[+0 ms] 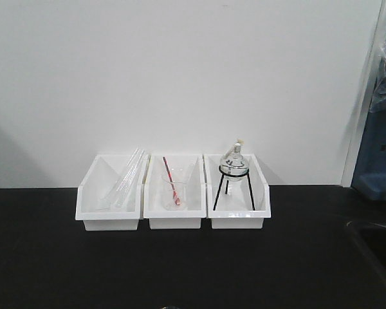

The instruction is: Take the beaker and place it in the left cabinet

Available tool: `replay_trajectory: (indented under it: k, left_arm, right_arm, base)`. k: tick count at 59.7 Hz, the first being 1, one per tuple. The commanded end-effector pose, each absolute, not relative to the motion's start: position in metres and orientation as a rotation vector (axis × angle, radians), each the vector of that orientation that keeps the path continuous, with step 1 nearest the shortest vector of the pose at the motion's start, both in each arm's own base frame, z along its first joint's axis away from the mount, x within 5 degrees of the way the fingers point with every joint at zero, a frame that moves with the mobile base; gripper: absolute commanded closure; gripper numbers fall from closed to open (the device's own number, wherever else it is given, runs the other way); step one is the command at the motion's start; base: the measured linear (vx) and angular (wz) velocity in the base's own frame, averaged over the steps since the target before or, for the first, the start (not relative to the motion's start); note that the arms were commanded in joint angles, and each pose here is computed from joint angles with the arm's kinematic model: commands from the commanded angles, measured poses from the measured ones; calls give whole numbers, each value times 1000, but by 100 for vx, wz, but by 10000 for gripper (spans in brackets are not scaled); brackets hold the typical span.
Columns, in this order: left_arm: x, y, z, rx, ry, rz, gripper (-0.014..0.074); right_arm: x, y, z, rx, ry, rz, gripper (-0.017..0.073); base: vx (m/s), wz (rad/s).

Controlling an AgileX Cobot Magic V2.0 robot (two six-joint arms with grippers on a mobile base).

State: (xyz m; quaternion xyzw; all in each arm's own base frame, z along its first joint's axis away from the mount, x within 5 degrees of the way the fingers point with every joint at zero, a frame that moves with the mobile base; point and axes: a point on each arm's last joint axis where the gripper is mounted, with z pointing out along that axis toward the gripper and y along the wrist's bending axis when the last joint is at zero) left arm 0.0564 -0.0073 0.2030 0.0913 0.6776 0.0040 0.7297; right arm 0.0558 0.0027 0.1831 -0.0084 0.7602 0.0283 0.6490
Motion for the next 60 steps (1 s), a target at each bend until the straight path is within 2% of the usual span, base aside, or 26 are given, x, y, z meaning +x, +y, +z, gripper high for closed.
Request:
replay_trajectory:
  k: [1,42,47,60]
  left_arm:
    - [55,-7,205,189,1416,2,592]
    - [55,-7,205,189,1416,2,592]
    - [55,-7,205,189,1416,2,592]
    - [55,-7,205,189,1416,2,592]
  right_arm:
    - [56,3,189,-24,1639,59,565]
    - [56,3,189,-24,1639,59,565]
    - [56,2,189,-57,1635,23,565]
    - [56,3,199,-44,1531,46,565]
  base:
    - [0,0]
    - [0,-1]
    - [0,1]
    - [0,0]
